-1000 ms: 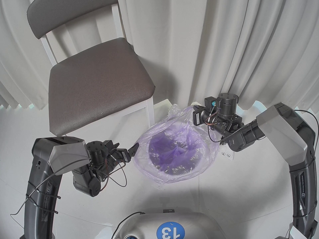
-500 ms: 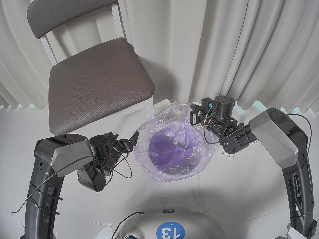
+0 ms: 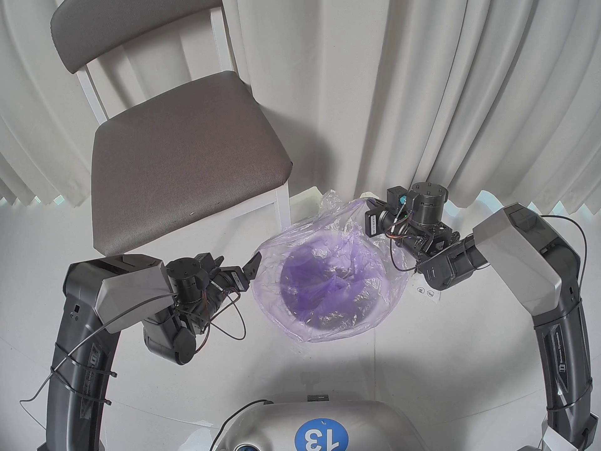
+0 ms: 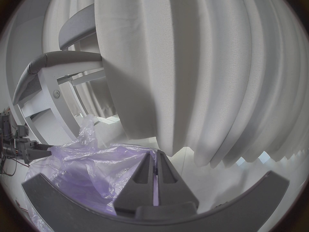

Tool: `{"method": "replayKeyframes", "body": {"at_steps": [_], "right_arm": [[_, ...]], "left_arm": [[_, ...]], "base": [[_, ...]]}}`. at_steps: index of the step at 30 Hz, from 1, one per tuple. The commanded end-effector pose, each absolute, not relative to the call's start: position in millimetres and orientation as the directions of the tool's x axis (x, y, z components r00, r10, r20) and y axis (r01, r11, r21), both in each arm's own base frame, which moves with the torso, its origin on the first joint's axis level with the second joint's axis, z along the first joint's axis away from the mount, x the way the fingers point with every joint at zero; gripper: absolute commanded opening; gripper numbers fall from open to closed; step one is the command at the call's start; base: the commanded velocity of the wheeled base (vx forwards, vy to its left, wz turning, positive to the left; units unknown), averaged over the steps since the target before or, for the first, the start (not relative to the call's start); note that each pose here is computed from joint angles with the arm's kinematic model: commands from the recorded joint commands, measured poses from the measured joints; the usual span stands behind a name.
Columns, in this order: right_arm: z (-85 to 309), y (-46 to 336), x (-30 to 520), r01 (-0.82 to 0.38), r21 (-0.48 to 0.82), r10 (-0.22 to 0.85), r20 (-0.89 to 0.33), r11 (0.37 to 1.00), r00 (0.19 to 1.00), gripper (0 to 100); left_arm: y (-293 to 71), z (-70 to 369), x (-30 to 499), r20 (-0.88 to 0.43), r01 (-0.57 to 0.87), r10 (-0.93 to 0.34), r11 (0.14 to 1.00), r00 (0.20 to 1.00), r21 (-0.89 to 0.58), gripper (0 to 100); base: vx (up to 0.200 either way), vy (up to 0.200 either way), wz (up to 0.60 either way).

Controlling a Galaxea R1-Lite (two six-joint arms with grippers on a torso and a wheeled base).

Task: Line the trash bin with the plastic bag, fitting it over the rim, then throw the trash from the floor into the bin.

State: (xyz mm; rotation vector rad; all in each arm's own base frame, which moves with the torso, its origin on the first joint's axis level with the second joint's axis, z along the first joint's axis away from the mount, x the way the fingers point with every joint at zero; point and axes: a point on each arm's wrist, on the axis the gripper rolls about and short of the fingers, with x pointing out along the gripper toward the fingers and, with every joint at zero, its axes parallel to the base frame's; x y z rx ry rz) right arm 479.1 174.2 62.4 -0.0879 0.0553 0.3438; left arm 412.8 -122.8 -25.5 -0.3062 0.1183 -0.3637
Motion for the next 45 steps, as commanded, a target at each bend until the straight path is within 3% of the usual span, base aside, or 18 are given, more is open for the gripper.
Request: {"method": "replayKeyframes", "body": {"at_steps": [1, 8, 9, 15, 20, 27, 36, 45], "right_arm": [[55.8, 176.3, 479.5, -0.342, -0.077, 0.336, -0.081, 0.937, 0.938, 0], [52.2, 176.5, 479.9, -0.344, -0.083, 0.337, -0.086, 0.935, 0.938, 0], [52.6, 176.6, 480.1, -0.344, -0.083, 0.337, -0.084, 0.935, 0.938, 100], [50.7, 172.6, 476.0, -0.34, -0.091, 0.331, -0.104, 0.936, 0.938, 100], [53.2, 152.9, 456.2, -0.335, -0.194, 0.306, -0.165, 0.922, 0.938, 100], [63.2, 142.9, 431.9, -0.345, -0.24, 0.286, -0.246, 0.907, 0.926, 100], [64.1, 140.0, 436.0, -0.278, -0.235, 0.226, -0.224, 0.931, 0.948, 100], [36.4, 147.4, 461.6, -0.27, -0.236, 0.221, -0.217, 0.933, 0.951, 100]], "left_arm": [[-114.1, -20.0, 402.1, -0.058, 0.369, -0.405, 0.876, 0.913, -0.311, 100], [-111.9, -16.1, 398.0, -0.064, 0.375, -0.413, 0.873, 0.908, -0.311, 100], [-112.5, -16.1, 397.9, -0.064, 0.377, -0.414, 0.873, 0.908, -0.311, 100], [-118.1, -16.1, 397.7, -0.059, 0.38, -0.416, 0.872, 0.907, -0.308, 100], [-120.6, -12.2, 400.0, -0.041, 0.383, -0.413, 0.873, 0.91, -0.3, 100], [-141.9, -13.2, 402.4, -0.014, 0.365, -0.385, 0.883, 0.923, -0.295, 100], [-153.0, -18.4, 399.9, -0.023, 0.364, -0.387, 0.884, 0.922, -0.294, 100], [-150.4, -28.4, 416.4, -0.067, 0.28, -0.311, 0.914, 0.948, -0.294, 100]], "base": [[0.0, 0.0, 0.0], [0.0, 0.0, 0.0], [0.0, 0.0, 0.0], [0.0, 0.0, 0.0], [0.0, 0.0, 0.0], [0.0, 0.0, 0.0], [0.0, 0.0, 0.0], [0.0, 0.0, 0.0]]}}
